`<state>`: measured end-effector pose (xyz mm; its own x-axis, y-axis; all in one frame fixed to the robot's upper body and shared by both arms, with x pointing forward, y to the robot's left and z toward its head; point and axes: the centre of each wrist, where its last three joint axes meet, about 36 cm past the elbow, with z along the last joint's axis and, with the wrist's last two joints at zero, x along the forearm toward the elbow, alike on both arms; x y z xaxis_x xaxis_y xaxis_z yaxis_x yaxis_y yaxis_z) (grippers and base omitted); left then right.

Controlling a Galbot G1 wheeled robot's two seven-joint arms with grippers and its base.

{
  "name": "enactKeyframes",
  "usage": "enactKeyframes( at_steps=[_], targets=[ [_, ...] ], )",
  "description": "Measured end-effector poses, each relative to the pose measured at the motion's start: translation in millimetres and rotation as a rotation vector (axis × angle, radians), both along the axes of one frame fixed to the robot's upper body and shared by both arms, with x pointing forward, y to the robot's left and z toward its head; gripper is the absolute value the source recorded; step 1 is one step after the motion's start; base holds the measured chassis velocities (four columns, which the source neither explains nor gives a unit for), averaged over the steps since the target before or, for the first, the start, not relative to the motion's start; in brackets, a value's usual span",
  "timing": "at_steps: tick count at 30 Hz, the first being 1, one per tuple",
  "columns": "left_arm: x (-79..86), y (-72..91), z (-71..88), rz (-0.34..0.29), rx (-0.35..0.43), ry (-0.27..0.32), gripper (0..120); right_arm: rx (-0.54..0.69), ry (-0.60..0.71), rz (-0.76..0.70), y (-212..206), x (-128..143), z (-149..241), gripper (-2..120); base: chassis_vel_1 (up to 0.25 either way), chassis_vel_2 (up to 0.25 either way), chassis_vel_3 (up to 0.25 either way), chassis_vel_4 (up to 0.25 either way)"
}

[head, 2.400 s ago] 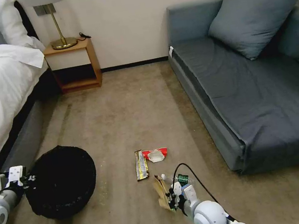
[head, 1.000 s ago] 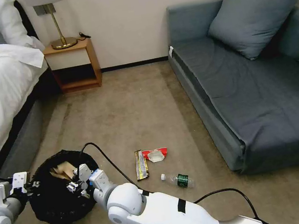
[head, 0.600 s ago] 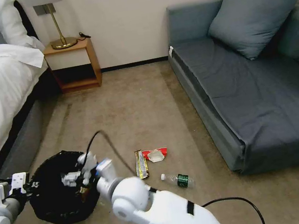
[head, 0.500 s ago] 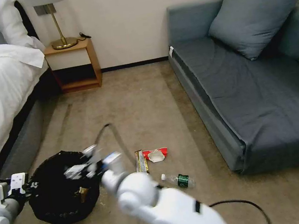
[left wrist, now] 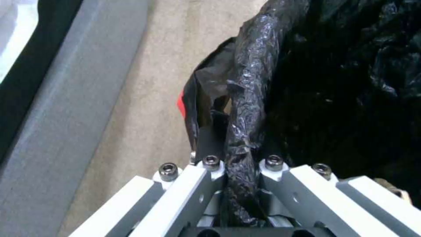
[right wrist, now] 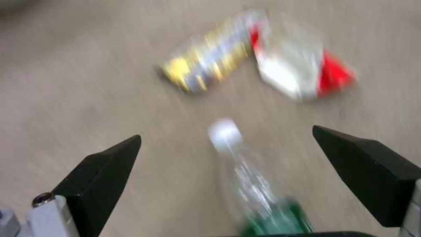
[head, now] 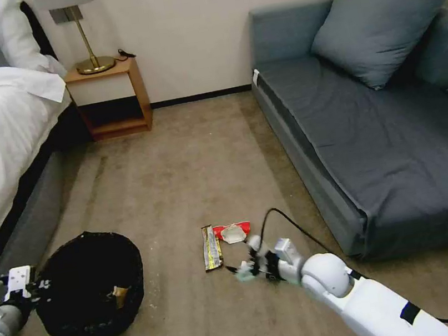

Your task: Pick up the trash bin, then pick up the garbage on the floor and place it into the trash bin.

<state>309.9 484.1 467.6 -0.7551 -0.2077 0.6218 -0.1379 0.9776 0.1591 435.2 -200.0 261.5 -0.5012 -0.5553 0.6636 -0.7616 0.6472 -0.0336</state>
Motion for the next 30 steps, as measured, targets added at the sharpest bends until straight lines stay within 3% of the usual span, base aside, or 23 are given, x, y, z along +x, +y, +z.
enactKeyframes(
  at_steps=[4,14,24,30],
  targets=[
    [0.7,-2.6,2.9,-0.008,0.003,-0.007,4,-0.113,0.008,0.030,-12.7,17.7,-33.1,100,0.000,0.000,0.000,0.000],
    [4.5,-4.0,5.3,-0.016,0.003,-0.013,4,-0.189,0.035,0.070,-16.9,31.2,-55.9,93,0.000,0.000,0.000,0.000],
    [5.6,-4.6,1.2,-0.015,-0.005,-0.006,4,-0.186,0.050,0.101,-15.9,26.7,-61.8,53,0.000,0.000,0.000,0.000],
    [6.8,-5.6,0.5,-0.019,-0.007,-0.005,4,-0.176,0.049,0.105,-14.9,22.5,-63.3,37,0.000,0.000,0.000,0.000]
  ],
)
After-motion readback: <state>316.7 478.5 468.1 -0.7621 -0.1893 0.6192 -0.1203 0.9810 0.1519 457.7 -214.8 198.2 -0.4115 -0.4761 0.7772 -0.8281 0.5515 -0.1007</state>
